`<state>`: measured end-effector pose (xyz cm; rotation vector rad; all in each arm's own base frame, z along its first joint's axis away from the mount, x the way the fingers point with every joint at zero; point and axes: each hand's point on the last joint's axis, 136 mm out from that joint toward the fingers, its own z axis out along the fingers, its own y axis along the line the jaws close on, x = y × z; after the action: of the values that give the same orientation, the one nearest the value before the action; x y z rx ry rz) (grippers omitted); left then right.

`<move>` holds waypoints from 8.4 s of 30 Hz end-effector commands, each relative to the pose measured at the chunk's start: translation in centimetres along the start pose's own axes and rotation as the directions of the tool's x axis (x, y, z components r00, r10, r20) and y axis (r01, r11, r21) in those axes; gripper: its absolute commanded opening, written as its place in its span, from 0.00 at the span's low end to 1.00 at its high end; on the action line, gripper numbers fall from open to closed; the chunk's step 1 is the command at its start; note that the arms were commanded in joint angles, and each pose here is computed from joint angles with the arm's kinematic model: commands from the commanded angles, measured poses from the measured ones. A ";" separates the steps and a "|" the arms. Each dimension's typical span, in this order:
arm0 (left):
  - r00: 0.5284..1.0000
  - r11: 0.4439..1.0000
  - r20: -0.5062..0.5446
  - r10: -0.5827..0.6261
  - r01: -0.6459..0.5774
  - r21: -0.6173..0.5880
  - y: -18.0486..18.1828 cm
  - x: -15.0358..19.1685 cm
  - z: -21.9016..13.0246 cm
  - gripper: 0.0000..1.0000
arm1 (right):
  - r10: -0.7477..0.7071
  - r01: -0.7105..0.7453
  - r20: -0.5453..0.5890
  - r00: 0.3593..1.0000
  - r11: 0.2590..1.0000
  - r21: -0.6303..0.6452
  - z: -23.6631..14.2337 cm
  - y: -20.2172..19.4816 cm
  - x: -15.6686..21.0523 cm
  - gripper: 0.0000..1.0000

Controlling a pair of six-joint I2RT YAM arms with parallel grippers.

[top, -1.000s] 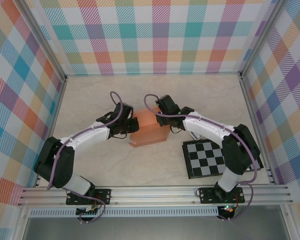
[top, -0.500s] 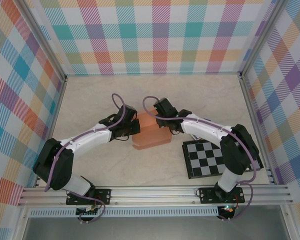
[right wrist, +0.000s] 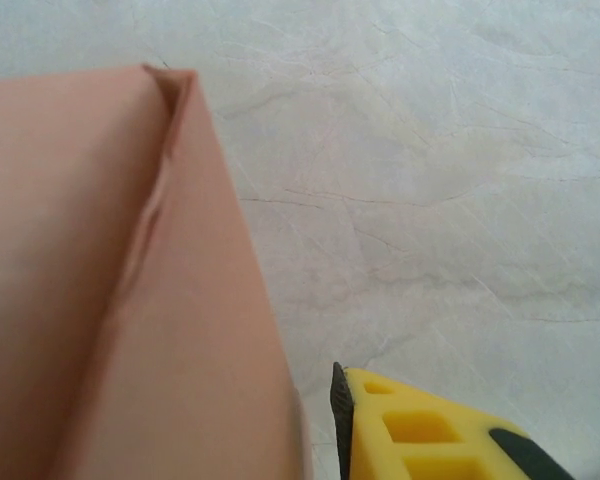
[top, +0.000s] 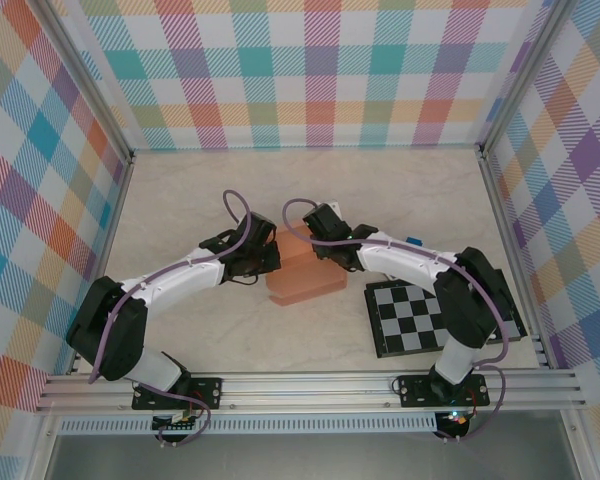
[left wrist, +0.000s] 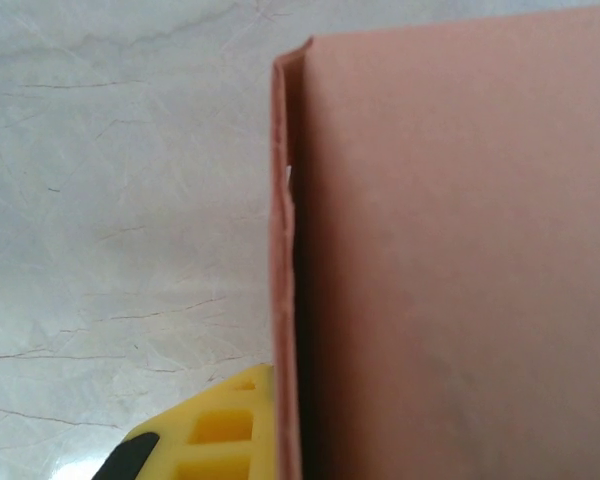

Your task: Fold the paper box

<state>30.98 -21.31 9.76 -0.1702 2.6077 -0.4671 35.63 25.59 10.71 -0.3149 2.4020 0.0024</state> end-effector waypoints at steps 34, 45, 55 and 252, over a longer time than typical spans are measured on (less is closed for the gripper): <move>0.999 0.994 0.014 -0.036 0.037 -0.106 1.3 -0.5 -0.6 0.00 | 0.134 -0.133 -0.037 0.990 0.990 0.037 -0.8 -3.0 0.0 0.40; 0.998 0.991 -0.037 -0.043 0.038 -0.131 1.2 -0.5 0.3 0.00 | 0.210 -0.220 -0.066 0.976 0.922 -0.320 -7.0 -3.6 -1.4 0.57; 0.995 0.986 -0.074 -0.066 0.054 -0.157 1.4 0.0 0.5 0.00 | 0.079 -0.086 -0.033 0.996 0.902 -0.422 -9.4 -3.4 -1.9 0.63; 0.961 0.940 -0.262 0.091 0.004 0.340 -3.8 -0.2 3.1 0.80 | -0.407 0.648 0.568 0.715 0.690 -0.322 0.6 9.2 1.2 0.16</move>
<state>32.92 -25.53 9.71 0.1000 2.7089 -0.9762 32.42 32.70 7.84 -1.1739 1.7584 0.4522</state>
